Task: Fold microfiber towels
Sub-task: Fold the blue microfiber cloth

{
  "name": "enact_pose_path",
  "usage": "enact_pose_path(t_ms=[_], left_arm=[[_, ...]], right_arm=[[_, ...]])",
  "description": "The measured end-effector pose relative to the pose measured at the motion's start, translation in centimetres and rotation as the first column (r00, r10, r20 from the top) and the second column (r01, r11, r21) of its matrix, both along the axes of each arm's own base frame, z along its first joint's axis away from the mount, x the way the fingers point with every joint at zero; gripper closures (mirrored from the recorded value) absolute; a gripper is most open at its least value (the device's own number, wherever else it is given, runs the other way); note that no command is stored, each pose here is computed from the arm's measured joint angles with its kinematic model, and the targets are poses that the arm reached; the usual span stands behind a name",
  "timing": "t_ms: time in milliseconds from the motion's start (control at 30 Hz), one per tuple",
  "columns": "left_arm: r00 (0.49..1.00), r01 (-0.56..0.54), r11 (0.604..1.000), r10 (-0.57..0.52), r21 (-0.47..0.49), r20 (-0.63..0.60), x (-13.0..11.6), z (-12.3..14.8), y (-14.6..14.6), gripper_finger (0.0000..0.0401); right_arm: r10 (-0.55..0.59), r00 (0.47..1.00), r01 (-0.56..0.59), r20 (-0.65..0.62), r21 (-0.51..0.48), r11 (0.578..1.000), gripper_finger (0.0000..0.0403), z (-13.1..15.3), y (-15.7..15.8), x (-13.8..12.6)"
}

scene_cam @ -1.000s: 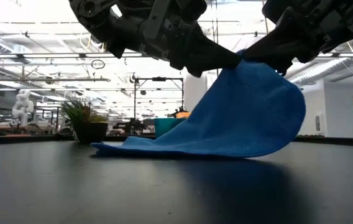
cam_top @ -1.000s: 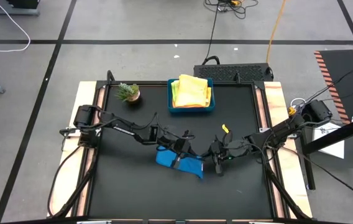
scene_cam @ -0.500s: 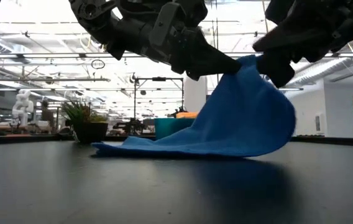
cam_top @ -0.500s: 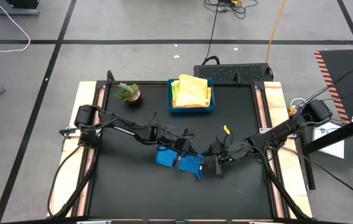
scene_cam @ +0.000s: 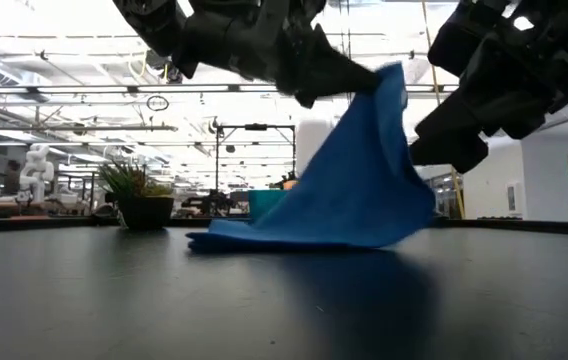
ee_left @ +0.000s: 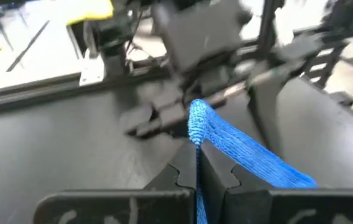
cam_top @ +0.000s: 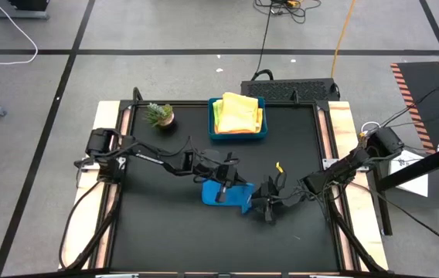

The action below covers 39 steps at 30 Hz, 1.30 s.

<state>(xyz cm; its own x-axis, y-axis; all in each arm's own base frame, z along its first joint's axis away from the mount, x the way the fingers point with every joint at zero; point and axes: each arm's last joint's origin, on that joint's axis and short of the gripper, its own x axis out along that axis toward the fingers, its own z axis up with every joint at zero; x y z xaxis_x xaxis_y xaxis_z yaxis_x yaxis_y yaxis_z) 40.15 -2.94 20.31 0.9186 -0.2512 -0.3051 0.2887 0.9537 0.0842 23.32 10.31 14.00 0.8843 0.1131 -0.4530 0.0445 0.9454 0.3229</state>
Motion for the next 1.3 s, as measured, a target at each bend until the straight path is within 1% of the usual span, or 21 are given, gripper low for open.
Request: enact_pose_path(t_ms=[133, 267, 400, 533, 667, 767, 933, 1067, 1200, 1300], left_arm=[[0.999, -0.036, 0.999, 0.036, 0.011, -0.016, -0.1, -0.1, 0.3, 0.0394], [0.995, -0.08, 0.996, 0.082, 0.03, -0.059, -0.2, -0.5, 0.7, 0.0396], [0.994, -0.09, 0.995, 0.092, 0.03, -0.058, -0.2, -0.5, 1.0, 0.0394], [0.993, -0.096, 0.995, 0.097, 0.03, -0.064, -0.2, -0.5, 1.2, 0.0396], [0.992, -0.105, 0.994, 0.107, 0.03, -0.065, -0.2, -0.6, 1.6, 0.0394], [0.991, -0.111, 0.993, 0.113, 0.03, -0.066, -0.2, -0.6, 1.8, 0.039], [0.991, -0.115, 0.993, 0.116, 0.028, -0.066, -0.2, -0.6, 1.9, 0.0397], [0.991, -0.116, 0.993, 0.117, 0.025, -0.069, -0.2, -0.6, 1.9, 0.039], [0.99, -0.117, 0.993, 0.118, 0.023, -0.072, -0.2, -0.6, 1.9, 0.0397], [0.99, -0.117, 0.993, 0.118, 0.023, -0.071, -0.2, -0.6, 1.9, 0.0393]], right_arm=[[0.015, 1.0, -0.016, 0.026, 0.007, 1.0, 0.0199, 0.4, 0.3, -0.1], [0.046, 0.997, -0.047, 0.065, 0.013, 0.999, 0.0199, 1.4, 0.9, -0.6], [0.04, 0.992, -0.034, 0.116, -0.05, 0.998, 0.02, 2.8, 1.4, -1.6], [-0.017, 0.988, 0.035, 0.151, -0.118, 0.992, 0.02, 3.5, 2.2, -2.6], [-0.068, 0.989, 0.093, 0.128, -0.196, 0.976, 0.02, 3.2, 3.5, -2.8], [-0.115, 0.986, 0.141, 0.122, -0.231, 0.963, 0.02, 3.1, 4.8, -1.9], [-0.253, 0.962, 0.273, 0.105, -0.274, 0.922, 0.02, 2.5, 6.1, 0.2], [-0.33, 0.939, 0.345, 0.1, -0.266, 0.9, 0.02, 1.5, 6.4, 1.2], [-0.372, 0.925, 0.378, 0.074, -0.245, 0.893, 0.02, 0.3, 6.2, 1.6], [-0.399, 0.916, 0.397, 0.046, -0.247, 0.884, 0.02, -0.5, 5.9, 1.6]])
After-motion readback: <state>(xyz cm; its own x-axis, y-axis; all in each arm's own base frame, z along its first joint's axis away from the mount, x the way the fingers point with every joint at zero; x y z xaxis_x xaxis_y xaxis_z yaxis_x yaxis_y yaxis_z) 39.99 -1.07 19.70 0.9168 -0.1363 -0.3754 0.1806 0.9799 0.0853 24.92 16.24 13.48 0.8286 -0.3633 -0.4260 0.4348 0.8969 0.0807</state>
